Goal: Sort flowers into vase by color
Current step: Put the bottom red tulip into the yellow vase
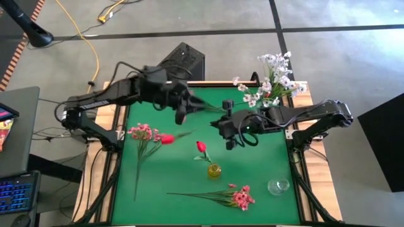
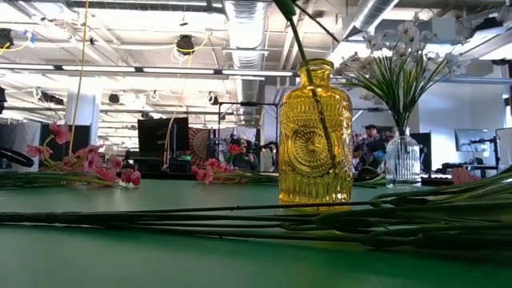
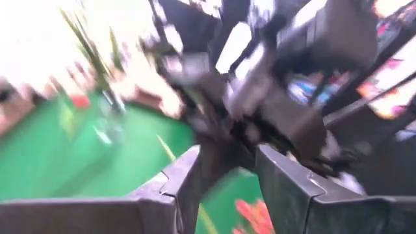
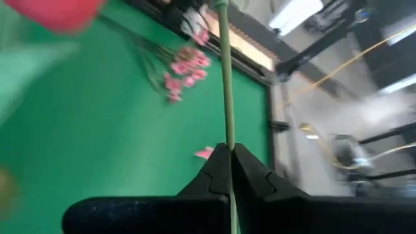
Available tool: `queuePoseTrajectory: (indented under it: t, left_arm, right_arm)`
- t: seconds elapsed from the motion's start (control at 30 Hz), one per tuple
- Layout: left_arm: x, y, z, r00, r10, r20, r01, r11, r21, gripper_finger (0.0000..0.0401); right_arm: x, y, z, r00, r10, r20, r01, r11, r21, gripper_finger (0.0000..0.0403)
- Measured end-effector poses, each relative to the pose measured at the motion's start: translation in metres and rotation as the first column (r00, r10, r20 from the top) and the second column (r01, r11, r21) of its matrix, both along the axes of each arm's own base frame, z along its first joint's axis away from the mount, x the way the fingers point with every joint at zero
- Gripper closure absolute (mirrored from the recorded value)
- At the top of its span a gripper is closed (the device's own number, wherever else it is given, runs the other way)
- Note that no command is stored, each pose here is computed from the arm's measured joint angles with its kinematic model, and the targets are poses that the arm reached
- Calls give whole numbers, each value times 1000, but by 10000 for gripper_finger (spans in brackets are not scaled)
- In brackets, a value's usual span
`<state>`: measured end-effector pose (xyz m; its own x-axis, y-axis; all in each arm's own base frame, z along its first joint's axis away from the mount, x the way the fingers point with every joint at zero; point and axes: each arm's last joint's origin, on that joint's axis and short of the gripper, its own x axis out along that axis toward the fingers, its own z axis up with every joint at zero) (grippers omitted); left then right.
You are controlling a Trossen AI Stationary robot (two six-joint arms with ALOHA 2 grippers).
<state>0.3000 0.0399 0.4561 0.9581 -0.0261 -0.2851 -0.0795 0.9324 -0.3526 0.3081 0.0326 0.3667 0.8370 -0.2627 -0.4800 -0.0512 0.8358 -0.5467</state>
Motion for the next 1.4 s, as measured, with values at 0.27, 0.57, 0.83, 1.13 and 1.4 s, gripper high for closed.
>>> queuePoseTrajectory:
  t: [0.27, 0.57, 0.83, 1.13, 1.4]
  left_arm:
    - [-46, -1, 52, 958, 114, 264, -178, 957, 231, 266]
    - [-65, -29, 67, 941, -36, 336, -78, 944, 320, 266]
    - [-33, -68, 43, 887, -193, 420, 37, 935, 352, 266]
    - [15, -104, -19, 828, -249, 502, 102, 948, 302, 266]
    - [36, -116, -41, 858, -236, 457, 122, 956, 266, 266]
  right_arm:
    - [-30, -4, 20, 990, -86, 112, 62, 977, 202, 378]
    - [-72, 16, 45, 890, -84, 448, -136, 890, 436, 378]
    - [-81, 49, 37, 726, -69, 684, -393, 775, 495, 378]
    - [-62, 77, 10, 723, -123, 680, -446, 669, 595, 378]
    - [-50, 81, 0, 737, -171, 654, -421, 641, 642, 378]
